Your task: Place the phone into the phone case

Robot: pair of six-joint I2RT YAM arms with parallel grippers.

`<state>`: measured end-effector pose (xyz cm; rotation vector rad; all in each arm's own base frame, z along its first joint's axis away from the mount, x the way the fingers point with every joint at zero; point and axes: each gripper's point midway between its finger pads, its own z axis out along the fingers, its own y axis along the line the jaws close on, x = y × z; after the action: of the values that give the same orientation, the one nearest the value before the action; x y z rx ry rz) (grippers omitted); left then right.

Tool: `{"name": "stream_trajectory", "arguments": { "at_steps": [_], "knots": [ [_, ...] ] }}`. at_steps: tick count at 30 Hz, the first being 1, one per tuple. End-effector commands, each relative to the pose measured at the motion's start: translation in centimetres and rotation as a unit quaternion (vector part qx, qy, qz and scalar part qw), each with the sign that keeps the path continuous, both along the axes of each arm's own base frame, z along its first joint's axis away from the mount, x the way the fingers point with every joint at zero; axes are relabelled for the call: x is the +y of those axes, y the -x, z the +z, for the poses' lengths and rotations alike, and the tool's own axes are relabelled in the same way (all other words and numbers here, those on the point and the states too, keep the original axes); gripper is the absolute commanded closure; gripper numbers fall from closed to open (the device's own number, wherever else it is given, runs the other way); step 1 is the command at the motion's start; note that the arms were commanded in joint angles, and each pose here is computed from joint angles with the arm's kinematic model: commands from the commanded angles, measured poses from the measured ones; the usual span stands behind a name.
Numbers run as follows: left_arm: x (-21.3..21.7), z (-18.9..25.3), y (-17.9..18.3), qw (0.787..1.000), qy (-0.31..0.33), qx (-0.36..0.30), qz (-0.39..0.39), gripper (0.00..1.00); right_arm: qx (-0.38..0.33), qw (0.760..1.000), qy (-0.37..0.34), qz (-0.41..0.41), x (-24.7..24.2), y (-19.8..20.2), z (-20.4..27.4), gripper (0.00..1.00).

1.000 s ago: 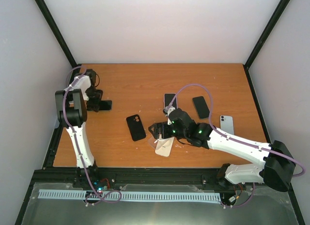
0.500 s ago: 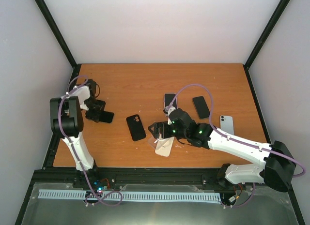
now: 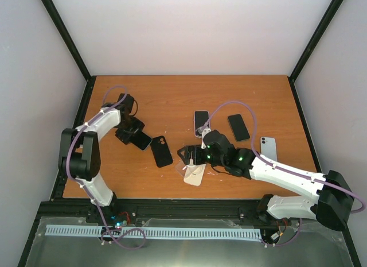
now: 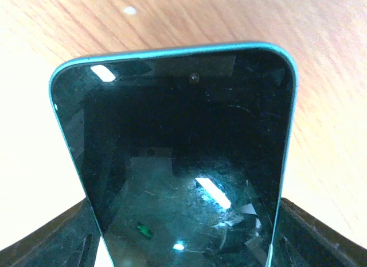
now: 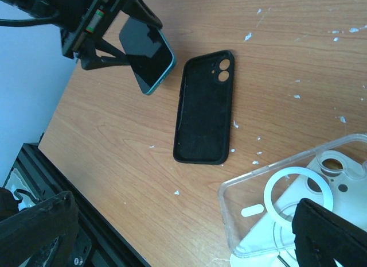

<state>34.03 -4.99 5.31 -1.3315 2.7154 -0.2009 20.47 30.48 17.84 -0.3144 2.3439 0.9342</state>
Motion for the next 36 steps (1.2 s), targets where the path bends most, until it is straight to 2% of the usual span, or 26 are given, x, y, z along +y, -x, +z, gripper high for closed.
{"name": "stream_trajectory", "arguments": {
  "at_steps": [1,7,16,22,30,36],
  "knots": [
    [-2.3,2.6,-0.6,0.997,-0.008,-0.052,-0.055,0.34,0.003,1.000,-0.013,-0.016,-0.1,-0.3,-0.1,0.00],
    [-5.2,2.8,0.8,0.991,-0.035,-0.050,-0.118,0.35,0.003,1.000,-0.004,-0.021,-0.3,-0.5,-0.5,0.00],
    [-11.5,3.3,1.7,0.978,-0.026,-0.069,-0.195,0.35,0.006,1.000,-0.012,-0.026,-0.3,-0.5,-0.6,0.00],
    [-13.7,2.5,2.1,0.970,-0.027,-0.063,-0.232,0.32,0.005,1.000,-0.011,-0.029,-0.8,-0.3,-0.6,0.00],
    [-13.2,0.9,2.1,0.966,-0.049,-0.052,-0.247,0.30,0.000,0.999,-0.019,-0.036,-1.3,-0.2,-0.2,0.00],
    [-12.3,-0.8,2.5,0.966,-0.072,-0.026,-0.247,0.31,0.002,0.999,-0.019,-0.036,-1.3,-0.1,-0.3,0.00]
  ]
}}
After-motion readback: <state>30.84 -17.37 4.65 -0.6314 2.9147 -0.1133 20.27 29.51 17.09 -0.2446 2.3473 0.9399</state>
